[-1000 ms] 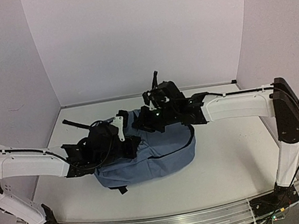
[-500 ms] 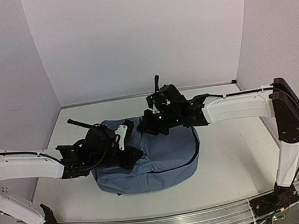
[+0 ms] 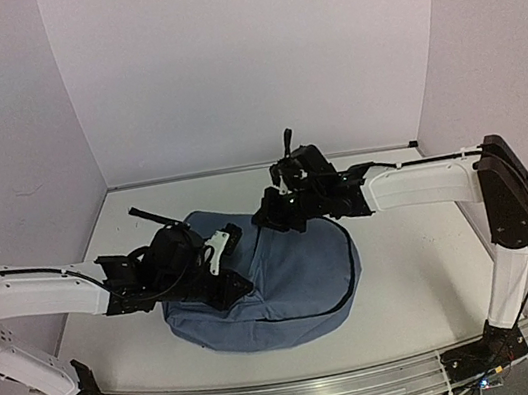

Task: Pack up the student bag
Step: Zip the student bag at the center of the board.

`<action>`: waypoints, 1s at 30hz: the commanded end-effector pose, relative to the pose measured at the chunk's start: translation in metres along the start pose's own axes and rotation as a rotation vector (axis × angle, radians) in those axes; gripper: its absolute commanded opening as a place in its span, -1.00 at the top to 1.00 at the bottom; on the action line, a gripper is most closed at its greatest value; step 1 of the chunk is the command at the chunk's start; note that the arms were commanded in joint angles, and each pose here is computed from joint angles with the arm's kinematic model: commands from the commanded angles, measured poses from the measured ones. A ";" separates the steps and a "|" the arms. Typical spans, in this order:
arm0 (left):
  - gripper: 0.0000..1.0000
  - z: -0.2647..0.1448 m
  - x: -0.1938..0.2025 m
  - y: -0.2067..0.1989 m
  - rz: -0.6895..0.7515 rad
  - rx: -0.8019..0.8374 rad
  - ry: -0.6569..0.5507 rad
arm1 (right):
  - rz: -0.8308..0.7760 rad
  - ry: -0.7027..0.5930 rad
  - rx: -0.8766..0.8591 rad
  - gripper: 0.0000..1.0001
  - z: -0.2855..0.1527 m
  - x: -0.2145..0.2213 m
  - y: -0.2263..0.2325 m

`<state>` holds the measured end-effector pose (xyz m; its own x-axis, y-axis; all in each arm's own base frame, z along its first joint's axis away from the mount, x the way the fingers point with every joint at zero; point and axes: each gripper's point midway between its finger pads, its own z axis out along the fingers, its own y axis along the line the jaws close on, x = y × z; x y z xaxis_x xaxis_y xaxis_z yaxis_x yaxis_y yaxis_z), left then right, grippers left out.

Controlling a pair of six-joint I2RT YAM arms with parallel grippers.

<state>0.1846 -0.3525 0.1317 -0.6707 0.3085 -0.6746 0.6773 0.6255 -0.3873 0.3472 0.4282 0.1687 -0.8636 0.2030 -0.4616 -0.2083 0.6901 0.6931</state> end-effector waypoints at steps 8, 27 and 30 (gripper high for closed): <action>1.00 -0.014 0.044 -0.018 0.026 0.065 0.206 | 0.022 -0.244 -0.008 1.00 -0.023 -0.082 -0.017; -0.26 0.008 -0.099 -0.003 0.037 -0.168 -0.162 | 0.007 -0.189 -0.110 1.00 -0.037 -0.071 0.004; -0.25 0.020 -0.103 0.004 0.046 -0.206 -0.159 | 0.011 -0.187 -0.111 1.00 -0.037 -0.070 0.003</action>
<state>0.2384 -0.3834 0.1684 -0.6252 0.2746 -0.7306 0.6304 0.7296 -0.2653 0.3750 0.4006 0.1681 -0.8467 0.2594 -0.4646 -0.1944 0.6619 0.7239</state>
